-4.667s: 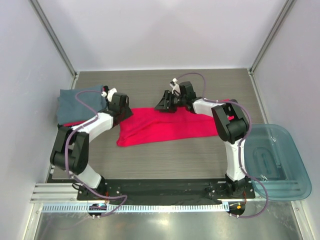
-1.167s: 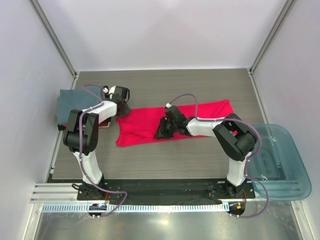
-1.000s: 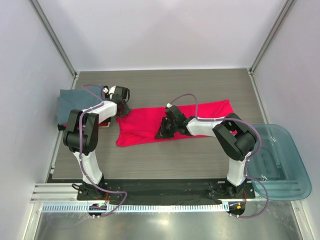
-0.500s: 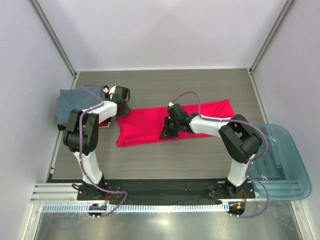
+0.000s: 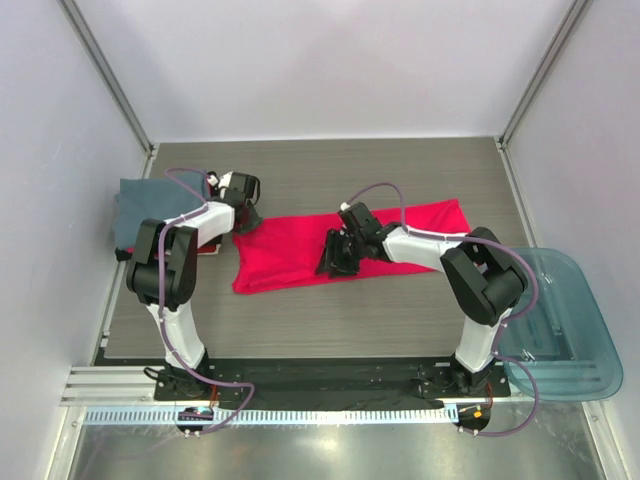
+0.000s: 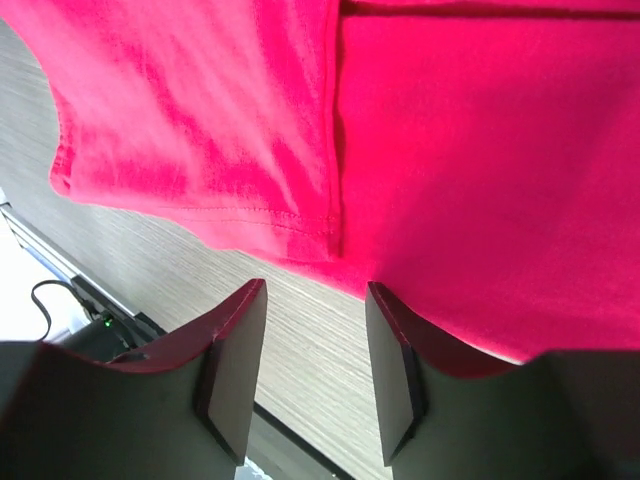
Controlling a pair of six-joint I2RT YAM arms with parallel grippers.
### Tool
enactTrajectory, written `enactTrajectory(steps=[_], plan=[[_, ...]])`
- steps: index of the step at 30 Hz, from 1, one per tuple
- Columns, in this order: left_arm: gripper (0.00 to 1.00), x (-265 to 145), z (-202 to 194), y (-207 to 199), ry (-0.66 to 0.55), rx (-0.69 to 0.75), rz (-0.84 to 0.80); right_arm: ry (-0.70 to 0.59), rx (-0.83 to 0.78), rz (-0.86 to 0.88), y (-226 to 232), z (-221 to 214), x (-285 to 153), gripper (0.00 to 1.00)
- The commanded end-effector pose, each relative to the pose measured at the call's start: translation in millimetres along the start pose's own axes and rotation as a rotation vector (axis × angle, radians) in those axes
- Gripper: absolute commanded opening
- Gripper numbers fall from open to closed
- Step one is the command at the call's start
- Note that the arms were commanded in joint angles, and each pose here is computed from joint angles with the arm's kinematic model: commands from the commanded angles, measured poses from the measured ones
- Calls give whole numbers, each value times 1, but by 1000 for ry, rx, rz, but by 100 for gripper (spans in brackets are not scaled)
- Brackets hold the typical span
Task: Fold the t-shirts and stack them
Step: Fold the tshirt
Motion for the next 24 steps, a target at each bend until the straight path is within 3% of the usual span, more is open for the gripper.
enactTrajectory(steps=[1,5,9,18,24], plan=[[32,-20,16,-6,-65,15,-38,-59,-43,80,26,12,-26,51],[47,-62,30,-17,-179,18,-140,-68,-71,98,29,11,-31,49],[54,-97,34,-15,-249,2,-164,-68,-119,127,34,8,-32,46],[49,-137,-41,24,-80,-55,-219,-116,-180,84,28,15,-35,43],[47,-157,-102,40,57,-94,-375,-138,-203,81,26,18,-34,42]])
Point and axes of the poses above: each gripper's point midway between its finger pads, its own x axis out along the fingers, its own y axis along the line the jaws close on, z = x × y, the point moved 3 cm from there along -x, back along the fingers, and after that the axes turned 2 degrees about x, right-handed, at the moved point
